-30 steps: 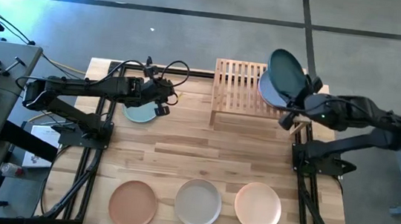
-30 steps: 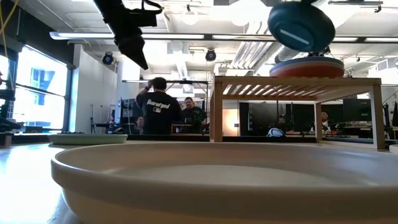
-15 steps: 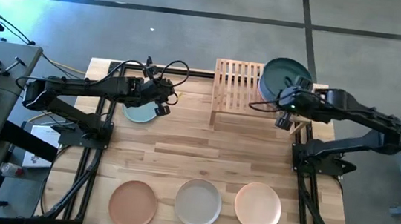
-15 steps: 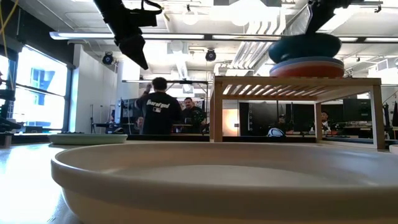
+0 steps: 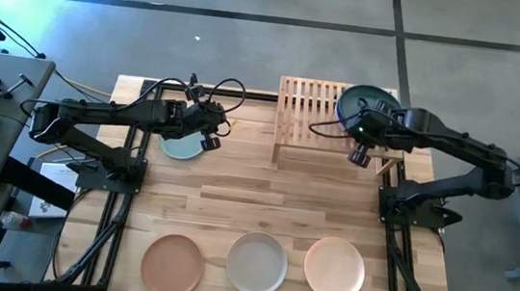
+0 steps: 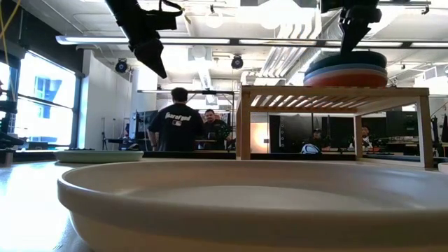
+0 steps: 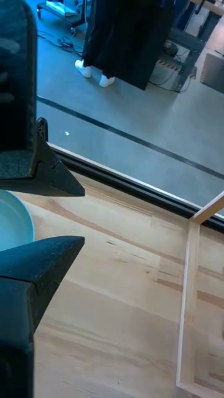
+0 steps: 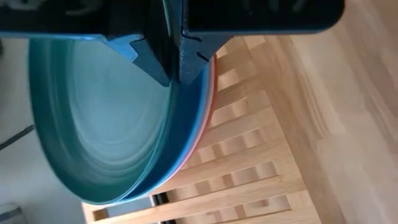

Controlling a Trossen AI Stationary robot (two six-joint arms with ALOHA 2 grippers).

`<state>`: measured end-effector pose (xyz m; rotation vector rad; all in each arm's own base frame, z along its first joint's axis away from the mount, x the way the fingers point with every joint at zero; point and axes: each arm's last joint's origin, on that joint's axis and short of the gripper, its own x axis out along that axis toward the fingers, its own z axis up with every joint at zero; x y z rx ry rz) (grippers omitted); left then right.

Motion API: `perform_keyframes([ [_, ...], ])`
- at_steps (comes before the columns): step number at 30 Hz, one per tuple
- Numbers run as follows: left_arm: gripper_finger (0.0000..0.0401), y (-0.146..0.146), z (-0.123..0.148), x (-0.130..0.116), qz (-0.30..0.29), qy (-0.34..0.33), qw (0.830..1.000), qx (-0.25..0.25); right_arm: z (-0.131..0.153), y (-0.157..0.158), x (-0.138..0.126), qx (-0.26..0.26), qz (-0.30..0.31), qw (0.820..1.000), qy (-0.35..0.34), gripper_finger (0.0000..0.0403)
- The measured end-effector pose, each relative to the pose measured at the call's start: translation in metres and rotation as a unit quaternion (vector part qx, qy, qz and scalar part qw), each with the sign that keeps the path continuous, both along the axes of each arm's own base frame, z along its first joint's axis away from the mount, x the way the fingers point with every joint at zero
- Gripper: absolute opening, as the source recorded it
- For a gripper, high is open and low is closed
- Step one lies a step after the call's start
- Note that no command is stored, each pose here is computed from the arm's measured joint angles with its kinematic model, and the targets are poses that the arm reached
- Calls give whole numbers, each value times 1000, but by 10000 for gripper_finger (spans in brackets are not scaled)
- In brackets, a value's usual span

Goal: Place and stack plates onto a shelf
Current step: Stack the green plate on top of the blue plate onto the shelf

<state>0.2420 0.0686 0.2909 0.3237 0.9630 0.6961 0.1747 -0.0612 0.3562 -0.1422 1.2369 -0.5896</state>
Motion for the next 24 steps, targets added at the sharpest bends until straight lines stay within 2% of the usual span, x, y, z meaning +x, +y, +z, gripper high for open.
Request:
perform_keyframes([
  [13,102,0,0,0,0,0,1000,0,0,-10,-5,14,-29,999,-3,4],
  [18,102,0,0,0,0,0,1000,0,-1,-12,-5,31,-30,999,-12,44],
  [24,102,0,0,0,0,0,1000,0,0,-12,-4,25,-22,999,-12,95],
])
